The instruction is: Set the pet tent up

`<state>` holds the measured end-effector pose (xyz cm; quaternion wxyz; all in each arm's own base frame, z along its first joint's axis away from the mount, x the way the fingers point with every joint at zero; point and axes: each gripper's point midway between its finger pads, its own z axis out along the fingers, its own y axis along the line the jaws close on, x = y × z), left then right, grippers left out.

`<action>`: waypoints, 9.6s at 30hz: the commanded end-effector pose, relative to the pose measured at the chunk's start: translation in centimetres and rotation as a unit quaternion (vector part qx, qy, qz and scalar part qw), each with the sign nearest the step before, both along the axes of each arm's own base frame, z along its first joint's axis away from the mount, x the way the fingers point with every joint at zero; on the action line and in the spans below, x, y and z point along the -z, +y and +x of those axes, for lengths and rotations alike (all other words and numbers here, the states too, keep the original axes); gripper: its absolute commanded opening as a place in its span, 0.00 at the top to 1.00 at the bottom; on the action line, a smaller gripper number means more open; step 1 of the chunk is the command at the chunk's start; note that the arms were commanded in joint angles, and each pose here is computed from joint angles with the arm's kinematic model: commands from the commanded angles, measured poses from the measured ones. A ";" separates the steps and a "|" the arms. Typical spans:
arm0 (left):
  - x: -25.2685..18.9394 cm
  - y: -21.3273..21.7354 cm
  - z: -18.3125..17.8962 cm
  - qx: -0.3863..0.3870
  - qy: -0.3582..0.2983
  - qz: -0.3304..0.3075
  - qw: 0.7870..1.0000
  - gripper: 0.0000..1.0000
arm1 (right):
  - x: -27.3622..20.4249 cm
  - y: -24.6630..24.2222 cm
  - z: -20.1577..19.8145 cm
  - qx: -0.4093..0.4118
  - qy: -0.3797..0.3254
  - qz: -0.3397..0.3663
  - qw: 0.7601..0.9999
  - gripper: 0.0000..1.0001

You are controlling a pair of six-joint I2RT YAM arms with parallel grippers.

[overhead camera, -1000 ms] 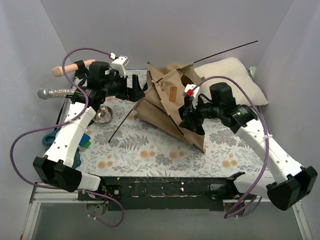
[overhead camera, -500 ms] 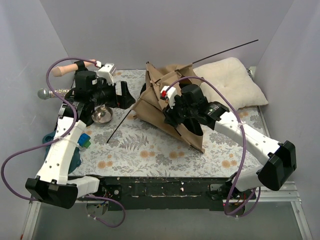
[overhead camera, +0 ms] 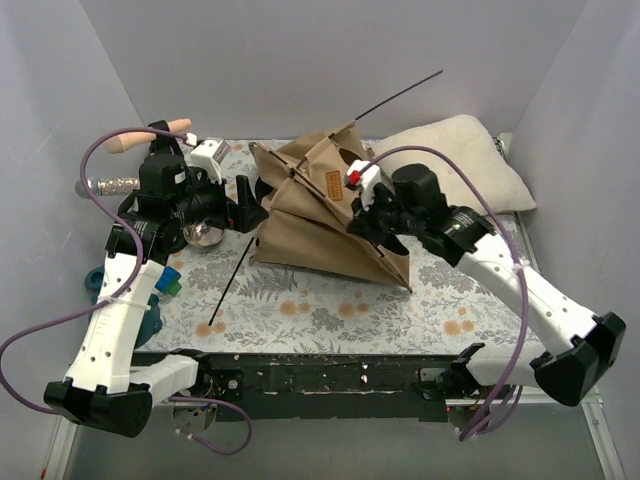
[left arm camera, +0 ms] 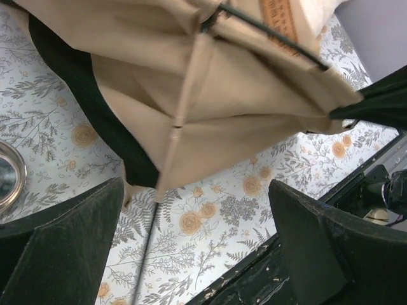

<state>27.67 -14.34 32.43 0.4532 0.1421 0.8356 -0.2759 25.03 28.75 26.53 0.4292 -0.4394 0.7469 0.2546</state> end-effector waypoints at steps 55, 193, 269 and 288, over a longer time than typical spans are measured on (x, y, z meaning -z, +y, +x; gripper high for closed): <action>6.4 -6.2 -21.2 0.429 0.188 -0.243 0.849 1.00 | -1.6 -14.0 4.6 0.158 -0.019 0.037 0.987 0.95; -10.4 -15.9 -3.7 0.185 -0.201 -0.315 0.909 1.00 | -10.4 -0.1 -1.6 -0.080 -0.615 0.142 0.771 0.99; -5.9 -21.6 -0.4 0.180 -0.110 -0.337 0.918 1.00 | -6.3 -0.7 -7.3 -0.191 -0.609 0.108 0.762 0.99; -4.2 -22.7 -0.4 0.177 -0.096 -0.326 0.924 1.00 | -6.2 -1.2 -8.0 -0.190 -0.611 0.107 0.761 0.99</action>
